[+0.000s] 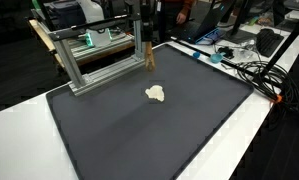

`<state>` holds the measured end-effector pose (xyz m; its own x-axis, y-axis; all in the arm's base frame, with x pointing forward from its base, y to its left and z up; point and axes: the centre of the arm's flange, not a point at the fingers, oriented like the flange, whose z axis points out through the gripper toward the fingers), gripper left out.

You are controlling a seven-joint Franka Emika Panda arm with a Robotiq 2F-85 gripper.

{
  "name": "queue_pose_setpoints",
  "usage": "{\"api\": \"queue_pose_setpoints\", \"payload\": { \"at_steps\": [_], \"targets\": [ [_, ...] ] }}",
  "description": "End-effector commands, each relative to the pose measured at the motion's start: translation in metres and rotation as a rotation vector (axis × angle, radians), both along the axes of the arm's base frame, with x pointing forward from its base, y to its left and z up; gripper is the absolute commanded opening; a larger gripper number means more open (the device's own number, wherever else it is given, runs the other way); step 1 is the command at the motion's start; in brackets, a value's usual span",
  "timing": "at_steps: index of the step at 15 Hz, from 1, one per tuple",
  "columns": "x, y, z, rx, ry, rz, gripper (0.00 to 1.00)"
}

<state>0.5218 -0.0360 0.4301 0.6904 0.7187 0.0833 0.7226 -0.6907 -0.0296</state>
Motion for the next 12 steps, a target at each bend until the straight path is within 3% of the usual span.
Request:
{"api": "queue_pose_setpoints", "payload": {
  "at_steps": [1, 4, 5, 6, 8, 12],
  "targets": [
    [-0.011, 0.003, 0.007, 0.011, -0.011, -0.001, 0.46],
    [-0.04, 0.003, 0.016, 0.019, -0.026, 0.003, 0.46],
    [-0.043, 0.003, 0.016, 0.02, -0.026, 0.003, 0.21],
    [-0.049, 0.002, 0.022, -0.044, -0.039, -0.107, 0.21],
    [-0.059, 0.005, 0.041, -0.066, -0.033, -0.219, 0.21],
    [-0.075, 0.032, 0.089, -0.065, -0.096, -0.399, 0.21]
  ]
}}
